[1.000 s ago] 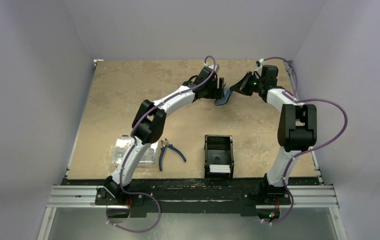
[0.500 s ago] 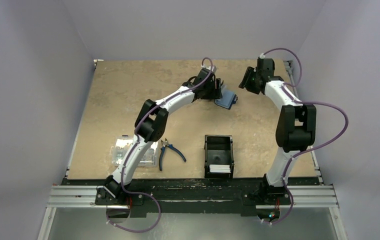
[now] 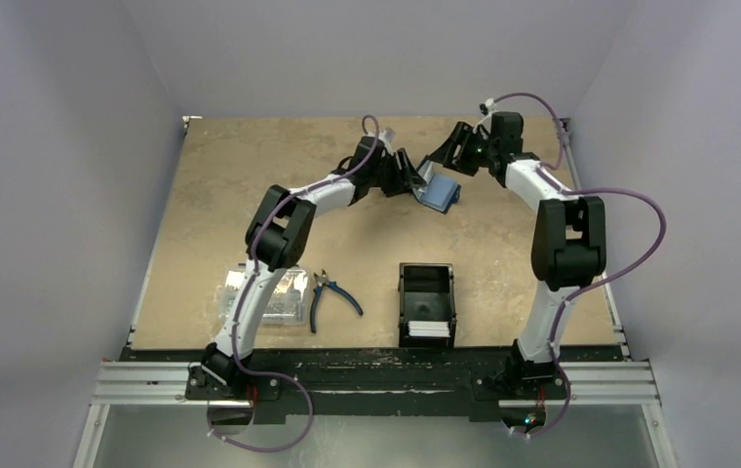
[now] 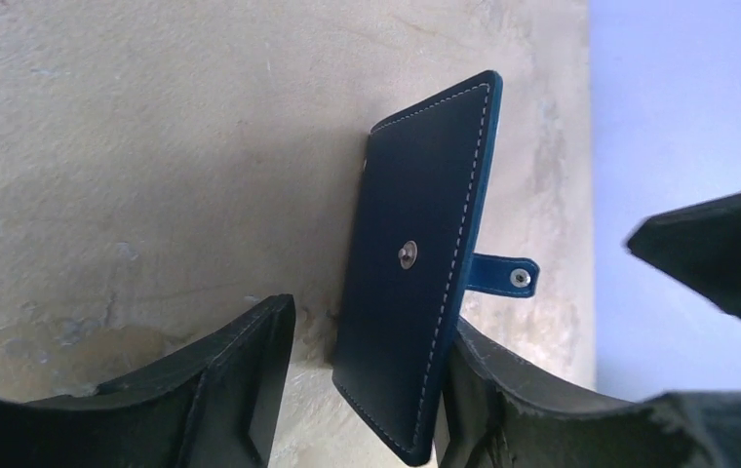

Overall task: Put the credit cards into the card holder
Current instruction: Open the card holder at the center of the board.

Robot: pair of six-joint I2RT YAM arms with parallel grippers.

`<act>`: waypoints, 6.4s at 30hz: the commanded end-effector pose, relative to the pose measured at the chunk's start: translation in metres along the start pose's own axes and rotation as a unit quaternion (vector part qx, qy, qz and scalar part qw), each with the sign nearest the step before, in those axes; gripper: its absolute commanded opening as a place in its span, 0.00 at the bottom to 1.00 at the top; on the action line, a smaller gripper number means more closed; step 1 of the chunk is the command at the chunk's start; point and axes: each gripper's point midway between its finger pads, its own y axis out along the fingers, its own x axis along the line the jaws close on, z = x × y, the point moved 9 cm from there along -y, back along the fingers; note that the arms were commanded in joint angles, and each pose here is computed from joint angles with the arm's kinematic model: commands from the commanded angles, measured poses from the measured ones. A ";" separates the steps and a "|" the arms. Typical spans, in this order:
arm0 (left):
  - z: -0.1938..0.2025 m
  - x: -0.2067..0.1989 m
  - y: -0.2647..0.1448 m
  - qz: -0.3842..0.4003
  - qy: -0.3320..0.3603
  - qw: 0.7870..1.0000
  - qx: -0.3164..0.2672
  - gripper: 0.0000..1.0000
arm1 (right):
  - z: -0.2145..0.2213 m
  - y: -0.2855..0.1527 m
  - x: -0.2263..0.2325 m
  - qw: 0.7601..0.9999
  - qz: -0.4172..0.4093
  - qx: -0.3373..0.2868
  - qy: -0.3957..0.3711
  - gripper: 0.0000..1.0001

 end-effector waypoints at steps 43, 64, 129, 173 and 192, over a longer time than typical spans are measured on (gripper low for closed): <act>-0.027 -0.056 -0.036 0.184 0.003 0.982 -0.038 0.39 | 0.000 0.049 -0.009 0.984 -0.127 0.086 0.092 0.64; -0.003 -0.012 -0.008 0.096 -0.009 0.995 -0.003 0.29 | 0.028 0.006 -0.046 0.995 -0.013 0.065 0.080 0.65; 0.006 -0.010 -0.014 0.073 0.008 0.997 0.022 0.32 | 0.007 0.027 -0.045 0.998 0.021 0.048 0.045 0.59; -0.045 -0.038 -0.071 0.146 0.014 0.989 -0.032 0.29 | 0.063 0.109 -0.031 0.985 -0.012 0.150 0.080 0.50; -0.026 0.007 -0.004 0.039 -0.025 0.998 -0.041 0.00 | 0.066 0.093 -0.035 0.988 0.014 0.154 0.025 0.00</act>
